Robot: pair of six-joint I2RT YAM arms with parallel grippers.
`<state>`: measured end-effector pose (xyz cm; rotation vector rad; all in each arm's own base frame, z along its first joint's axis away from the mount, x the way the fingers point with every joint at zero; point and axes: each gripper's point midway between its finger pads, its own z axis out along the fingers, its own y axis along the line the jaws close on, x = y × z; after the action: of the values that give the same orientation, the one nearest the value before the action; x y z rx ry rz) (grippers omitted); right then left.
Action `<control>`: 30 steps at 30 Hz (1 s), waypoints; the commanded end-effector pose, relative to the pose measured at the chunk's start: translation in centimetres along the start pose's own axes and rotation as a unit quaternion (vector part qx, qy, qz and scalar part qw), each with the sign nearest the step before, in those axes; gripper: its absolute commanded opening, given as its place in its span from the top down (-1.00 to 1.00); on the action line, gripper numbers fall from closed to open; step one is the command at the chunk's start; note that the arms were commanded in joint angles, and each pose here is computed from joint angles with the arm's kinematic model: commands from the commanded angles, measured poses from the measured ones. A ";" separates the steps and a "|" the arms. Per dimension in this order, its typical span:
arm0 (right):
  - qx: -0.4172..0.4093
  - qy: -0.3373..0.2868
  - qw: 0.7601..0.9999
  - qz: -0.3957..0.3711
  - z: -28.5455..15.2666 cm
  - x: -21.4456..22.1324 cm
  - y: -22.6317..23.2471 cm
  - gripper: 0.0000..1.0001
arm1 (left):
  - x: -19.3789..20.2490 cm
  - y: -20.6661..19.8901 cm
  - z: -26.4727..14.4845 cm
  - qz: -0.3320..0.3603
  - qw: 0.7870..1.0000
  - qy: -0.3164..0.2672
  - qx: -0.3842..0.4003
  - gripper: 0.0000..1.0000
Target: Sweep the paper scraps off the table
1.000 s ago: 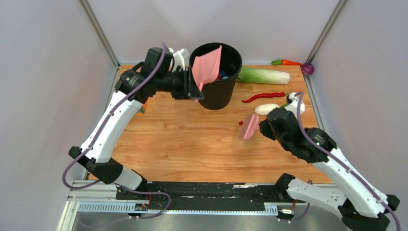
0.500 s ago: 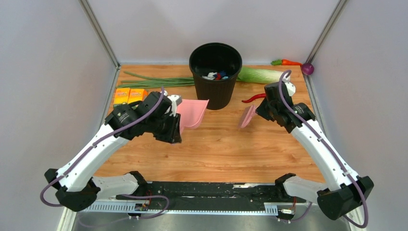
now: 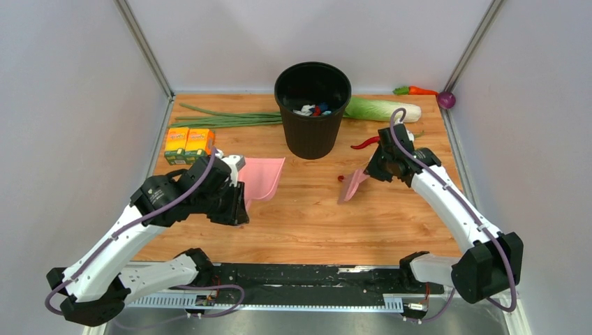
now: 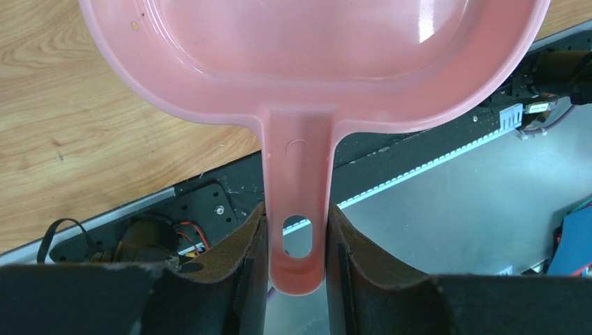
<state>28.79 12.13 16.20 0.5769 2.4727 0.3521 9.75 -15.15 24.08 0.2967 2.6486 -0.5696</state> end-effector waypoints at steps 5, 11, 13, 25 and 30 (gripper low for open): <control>-0.100 0.106 0.989 0.014 -1.1 5.0 2.3 1.00 | 1.5 1.3 0.0 -0.012 1.000 0.005 -0.016 1.00; -0.133 0.150 0.980 0.016 -4.3 8.8 1.3 1.00 | 2.8 2.4 1.4 -0.001 0.999 0.034 -0.039 1.00; -0.128 0.152 0.980 0.014 -5.4 9.5 0.2 1.00 | 3.1 2.5 2.0 0.003 0.998 0.043 -0.044 1.00; -0.132 0.104 0.985 -0.023 -11.3 7.3 -0.2 1.00 | 4.9 3.4 6.2 0.098 0.982 0.112 -0.119 1.00; -0.096 0.128 0.986 -0.053 -10.4 8.1 -1.6 1.00 | 5.7 2.8 8.1 0.150 0.967 0.148 -0.143 1.00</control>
<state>17.18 14.22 21.19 0.3921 2.5751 0.7389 7.66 -14.62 14.70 0.6131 2.8840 -0.1196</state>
